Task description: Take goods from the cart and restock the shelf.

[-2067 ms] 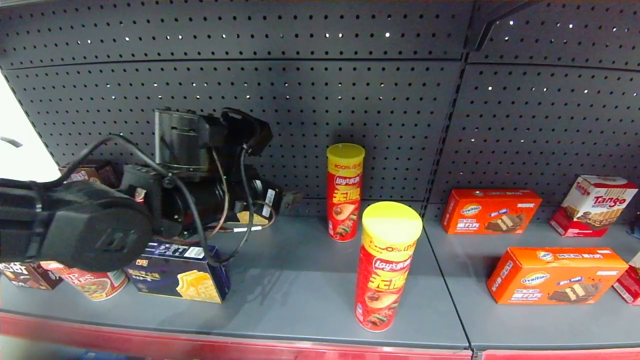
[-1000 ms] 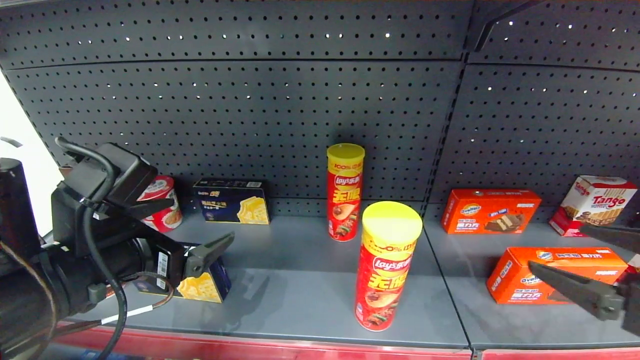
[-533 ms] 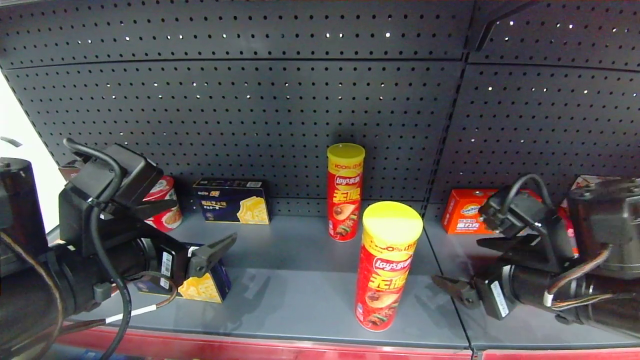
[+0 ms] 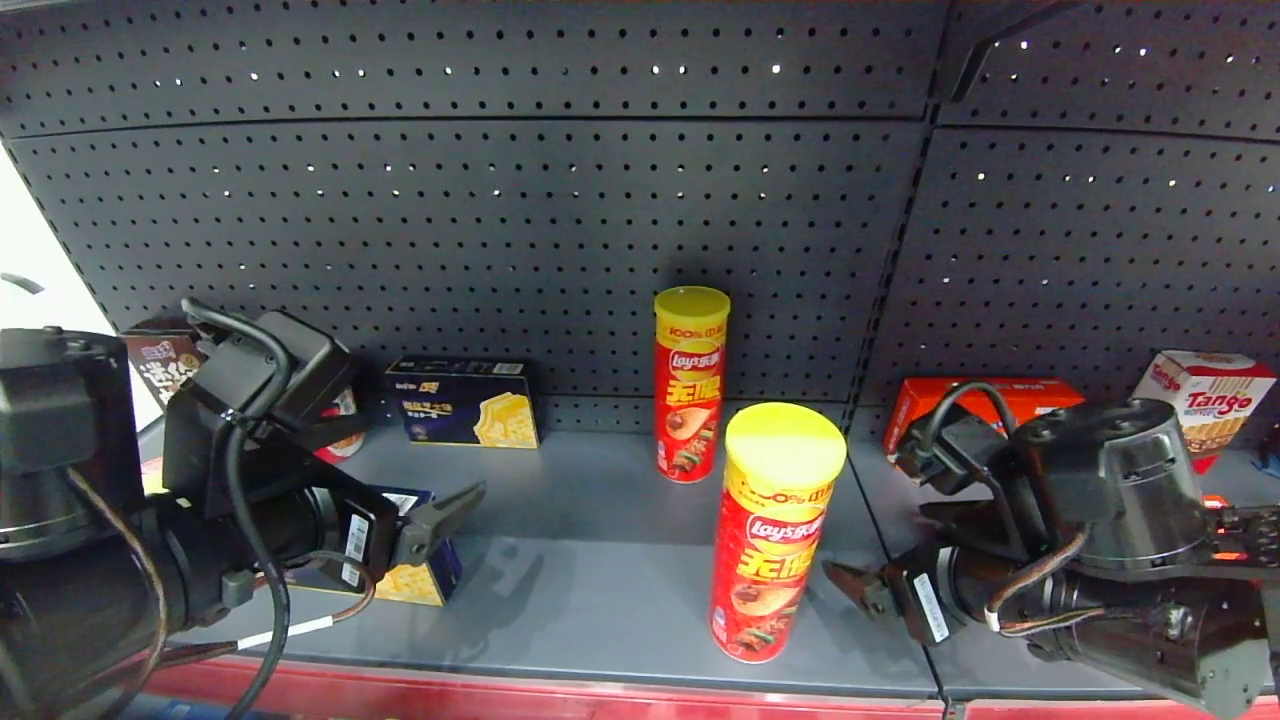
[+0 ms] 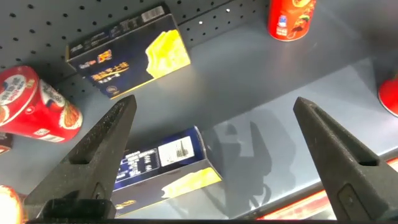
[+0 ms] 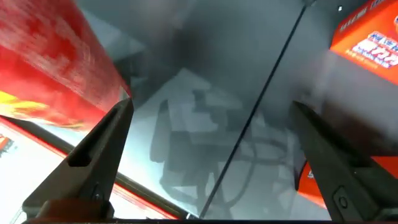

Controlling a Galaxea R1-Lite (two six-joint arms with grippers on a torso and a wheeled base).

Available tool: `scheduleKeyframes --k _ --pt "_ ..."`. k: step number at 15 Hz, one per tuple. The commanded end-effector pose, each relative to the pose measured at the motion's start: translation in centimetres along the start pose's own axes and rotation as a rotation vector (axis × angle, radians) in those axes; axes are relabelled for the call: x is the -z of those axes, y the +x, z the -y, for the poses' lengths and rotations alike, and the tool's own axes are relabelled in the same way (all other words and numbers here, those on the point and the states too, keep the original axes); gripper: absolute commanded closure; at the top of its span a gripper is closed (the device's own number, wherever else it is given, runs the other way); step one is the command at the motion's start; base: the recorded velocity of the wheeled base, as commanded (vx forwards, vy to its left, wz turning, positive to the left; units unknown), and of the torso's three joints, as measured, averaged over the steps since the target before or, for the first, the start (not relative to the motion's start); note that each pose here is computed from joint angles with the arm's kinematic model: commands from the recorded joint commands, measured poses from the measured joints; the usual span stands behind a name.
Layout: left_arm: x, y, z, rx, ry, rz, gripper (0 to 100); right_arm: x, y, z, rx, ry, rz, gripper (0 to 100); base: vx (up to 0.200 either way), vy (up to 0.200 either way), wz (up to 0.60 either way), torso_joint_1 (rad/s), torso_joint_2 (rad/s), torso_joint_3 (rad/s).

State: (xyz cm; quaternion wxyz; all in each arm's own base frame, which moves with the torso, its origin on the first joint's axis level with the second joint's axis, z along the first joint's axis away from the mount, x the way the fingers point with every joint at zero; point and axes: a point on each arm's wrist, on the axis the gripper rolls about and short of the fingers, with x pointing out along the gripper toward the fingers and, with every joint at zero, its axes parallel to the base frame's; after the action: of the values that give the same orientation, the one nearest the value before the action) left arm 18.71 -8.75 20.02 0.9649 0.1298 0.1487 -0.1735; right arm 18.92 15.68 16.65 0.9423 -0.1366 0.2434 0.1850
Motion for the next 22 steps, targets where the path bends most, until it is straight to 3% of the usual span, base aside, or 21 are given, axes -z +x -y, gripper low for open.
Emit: scheduleKeyframes --k 1,11,22 --pt "0.0 0.5 0.1 0.002 0.002 -0.012 0 0.4 0.6 -0.4 -0.006 -0.012 -0.022 0 0.0 0.0 0.0 0.0 0.0 0.0" --pt "0.2 0.7 0.0 0.002 -0.002 -0.019 0 -0.4 1.9 -2.3 -0.054 -0.041 -0.023 0 0.0 0.0 0.0 0.0 0.0 0.0" --pt "0.4 0.6 0.1 0.003 -0.004 -0.027 0 -0.4 1.6 -3.1 -0.086 -0.056 -0.013 0 0.0 0.0 0.0 0.0 0.0 0.0"
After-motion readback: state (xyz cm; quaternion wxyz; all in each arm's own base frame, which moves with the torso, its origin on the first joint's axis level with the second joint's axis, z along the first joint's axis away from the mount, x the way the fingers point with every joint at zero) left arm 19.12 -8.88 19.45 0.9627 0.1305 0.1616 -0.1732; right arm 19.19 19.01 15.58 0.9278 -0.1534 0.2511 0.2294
